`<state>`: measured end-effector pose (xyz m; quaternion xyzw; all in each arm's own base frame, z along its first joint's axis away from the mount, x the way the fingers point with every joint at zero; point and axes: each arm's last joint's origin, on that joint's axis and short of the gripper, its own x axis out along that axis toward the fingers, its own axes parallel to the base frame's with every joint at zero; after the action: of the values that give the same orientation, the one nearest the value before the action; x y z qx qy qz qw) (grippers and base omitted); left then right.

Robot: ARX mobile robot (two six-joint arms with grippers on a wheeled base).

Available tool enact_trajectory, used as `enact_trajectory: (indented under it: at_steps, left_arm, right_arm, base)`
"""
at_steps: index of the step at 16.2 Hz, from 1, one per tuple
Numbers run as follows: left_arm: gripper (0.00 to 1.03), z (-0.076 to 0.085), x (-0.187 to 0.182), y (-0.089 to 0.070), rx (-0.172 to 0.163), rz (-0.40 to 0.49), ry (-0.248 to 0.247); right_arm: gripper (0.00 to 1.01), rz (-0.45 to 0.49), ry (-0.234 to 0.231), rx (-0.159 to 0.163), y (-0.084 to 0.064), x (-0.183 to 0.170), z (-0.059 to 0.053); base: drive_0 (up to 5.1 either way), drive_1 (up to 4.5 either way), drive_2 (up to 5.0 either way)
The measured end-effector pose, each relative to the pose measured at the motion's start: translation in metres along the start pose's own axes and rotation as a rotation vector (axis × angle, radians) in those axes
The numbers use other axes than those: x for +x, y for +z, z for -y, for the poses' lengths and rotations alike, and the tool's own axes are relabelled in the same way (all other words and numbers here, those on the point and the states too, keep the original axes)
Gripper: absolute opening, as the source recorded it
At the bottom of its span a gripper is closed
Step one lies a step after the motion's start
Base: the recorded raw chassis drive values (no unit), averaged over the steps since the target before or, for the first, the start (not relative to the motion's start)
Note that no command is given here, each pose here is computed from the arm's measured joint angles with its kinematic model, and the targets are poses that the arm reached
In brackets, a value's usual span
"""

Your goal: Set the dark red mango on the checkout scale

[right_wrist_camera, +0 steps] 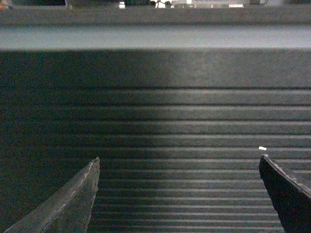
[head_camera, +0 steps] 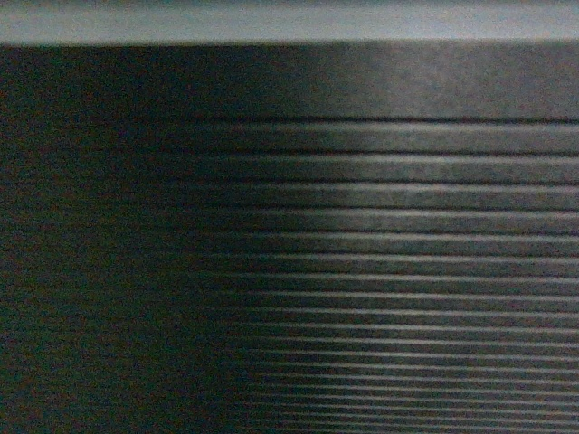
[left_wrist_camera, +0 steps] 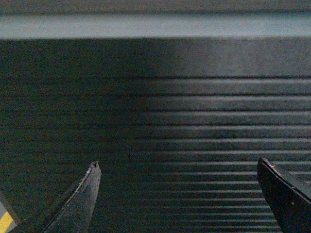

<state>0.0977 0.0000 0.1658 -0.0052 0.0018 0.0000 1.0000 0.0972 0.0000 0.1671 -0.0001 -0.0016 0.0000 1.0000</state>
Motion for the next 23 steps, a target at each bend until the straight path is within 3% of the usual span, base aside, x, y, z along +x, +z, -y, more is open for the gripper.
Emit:
enact_trajectory:
  at_steps: [23]
  left_arm:
    - [0.98,0.0000,0.0000,-0.0002,0.000,-0.002,0.000]
  right_arm:
    - [0.98,-0.001,0.000,0.000,-0.0001,0.0000,0.0000]
  base:
    - [0.0,0.00,0.0]
